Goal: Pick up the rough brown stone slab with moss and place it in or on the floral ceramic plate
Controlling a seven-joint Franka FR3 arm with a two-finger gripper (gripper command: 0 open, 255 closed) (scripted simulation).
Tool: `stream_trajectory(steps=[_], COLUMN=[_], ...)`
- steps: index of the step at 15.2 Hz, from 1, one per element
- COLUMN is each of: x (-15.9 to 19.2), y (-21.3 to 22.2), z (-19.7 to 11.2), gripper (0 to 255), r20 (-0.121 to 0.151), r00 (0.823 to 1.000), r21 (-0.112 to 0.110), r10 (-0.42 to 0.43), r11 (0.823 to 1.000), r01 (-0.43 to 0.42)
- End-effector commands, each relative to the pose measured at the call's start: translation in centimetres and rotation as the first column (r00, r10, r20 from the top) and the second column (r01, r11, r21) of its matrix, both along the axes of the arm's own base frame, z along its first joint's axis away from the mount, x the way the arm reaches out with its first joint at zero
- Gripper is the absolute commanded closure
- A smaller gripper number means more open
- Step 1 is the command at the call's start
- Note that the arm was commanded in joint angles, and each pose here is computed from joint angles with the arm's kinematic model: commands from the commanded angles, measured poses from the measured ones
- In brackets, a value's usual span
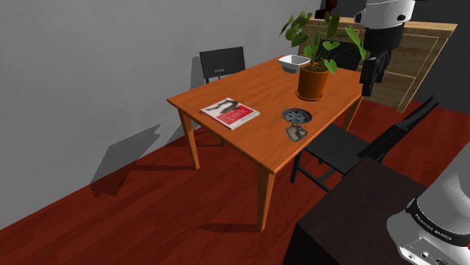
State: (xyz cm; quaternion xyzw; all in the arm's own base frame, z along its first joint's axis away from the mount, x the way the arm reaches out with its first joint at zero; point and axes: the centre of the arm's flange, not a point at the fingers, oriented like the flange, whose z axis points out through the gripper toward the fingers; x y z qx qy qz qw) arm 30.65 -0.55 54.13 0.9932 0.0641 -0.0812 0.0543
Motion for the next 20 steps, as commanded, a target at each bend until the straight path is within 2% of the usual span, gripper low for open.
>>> stream_trajectory(steps=[1, 20], x=[0.0, 15.3], y=[0.0, -0.7], z=[0.0, -18.9], gripper=[0, 0], r20=[0.0, 0.094], r00=[1.0, 0.992], r21=[0.0, -0.124], r10=[0.0, -0.086], r11=[1.0, 0.987], r01=[0.0, 0.097])
